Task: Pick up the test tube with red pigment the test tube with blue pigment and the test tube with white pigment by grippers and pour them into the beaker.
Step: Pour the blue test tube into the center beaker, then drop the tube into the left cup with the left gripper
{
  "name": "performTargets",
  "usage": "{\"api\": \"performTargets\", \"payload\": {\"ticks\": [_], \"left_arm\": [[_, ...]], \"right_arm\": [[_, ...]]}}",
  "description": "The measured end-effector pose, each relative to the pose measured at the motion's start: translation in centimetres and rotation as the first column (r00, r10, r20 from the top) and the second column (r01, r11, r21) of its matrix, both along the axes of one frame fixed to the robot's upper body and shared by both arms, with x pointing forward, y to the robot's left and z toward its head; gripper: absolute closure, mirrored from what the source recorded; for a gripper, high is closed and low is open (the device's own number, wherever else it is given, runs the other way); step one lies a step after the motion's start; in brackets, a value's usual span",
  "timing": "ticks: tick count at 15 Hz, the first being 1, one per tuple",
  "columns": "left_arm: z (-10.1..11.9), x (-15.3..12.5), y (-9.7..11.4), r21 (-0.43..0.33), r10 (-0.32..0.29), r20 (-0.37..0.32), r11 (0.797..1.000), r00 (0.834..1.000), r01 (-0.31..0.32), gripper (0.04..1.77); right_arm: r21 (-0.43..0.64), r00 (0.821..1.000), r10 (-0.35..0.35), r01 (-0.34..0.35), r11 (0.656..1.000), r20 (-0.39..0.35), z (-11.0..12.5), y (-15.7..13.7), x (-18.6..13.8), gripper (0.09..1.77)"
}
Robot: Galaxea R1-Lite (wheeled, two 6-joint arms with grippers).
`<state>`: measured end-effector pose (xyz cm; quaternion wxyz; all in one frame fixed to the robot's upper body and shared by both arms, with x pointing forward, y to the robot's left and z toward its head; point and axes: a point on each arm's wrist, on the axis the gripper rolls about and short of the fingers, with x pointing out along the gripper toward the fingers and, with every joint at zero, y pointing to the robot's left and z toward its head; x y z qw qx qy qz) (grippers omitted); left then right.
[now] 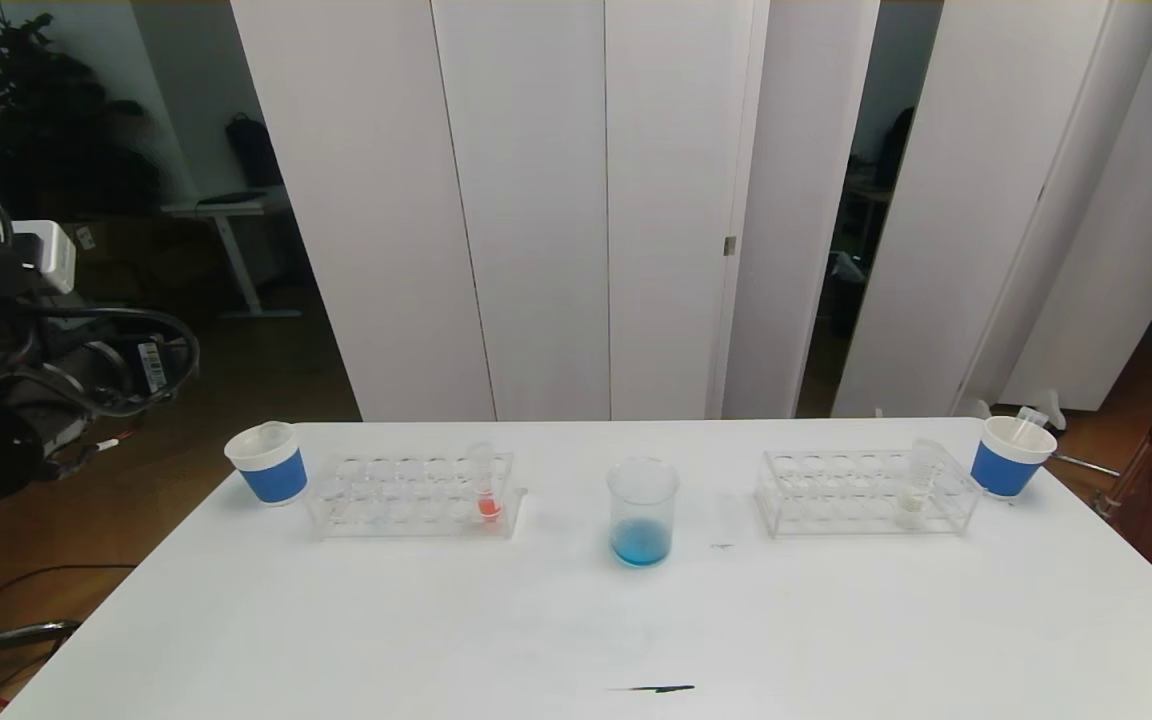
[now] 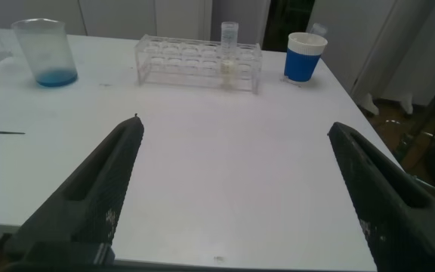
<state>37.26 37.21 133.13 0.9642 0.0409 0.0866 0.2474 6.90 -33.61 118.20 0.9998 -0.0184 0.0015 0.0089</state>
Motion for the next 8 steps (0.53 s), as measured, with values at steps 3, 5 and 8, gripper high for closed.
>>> {"api": "performTargets", "payload": {"ticks": [3, 5, 8], "left_arm": [[1.8, -6.2, -0.8, 0.016, -0.086, -0.042, 0.996, 0.995, 0.087, 0.06], [2.1, -10.5, -1.4, 0.017, -0.130, -0.038, 0.991, 0.991, 0.130, 0.06], [0.9, -16.8, -2.2, 0.018, -0.182, -0.025, 0.983, 0.983, 0.182, 0.06]], "right_arm": [[0.000, 1.000, 0.000, 0.000, 1.000, 0.000, 0.0, 0.0, 0.0, 0.11], [0.000, 1.000, 0.000, 0.000, 1.000, 0.000, 0.0, 0.0, 0.0, 0.11], [0.000, 1.000, 0.000, 0.000, 1.000, 0.000, 0.0, 0.0, 0.0, 0.11]]}}
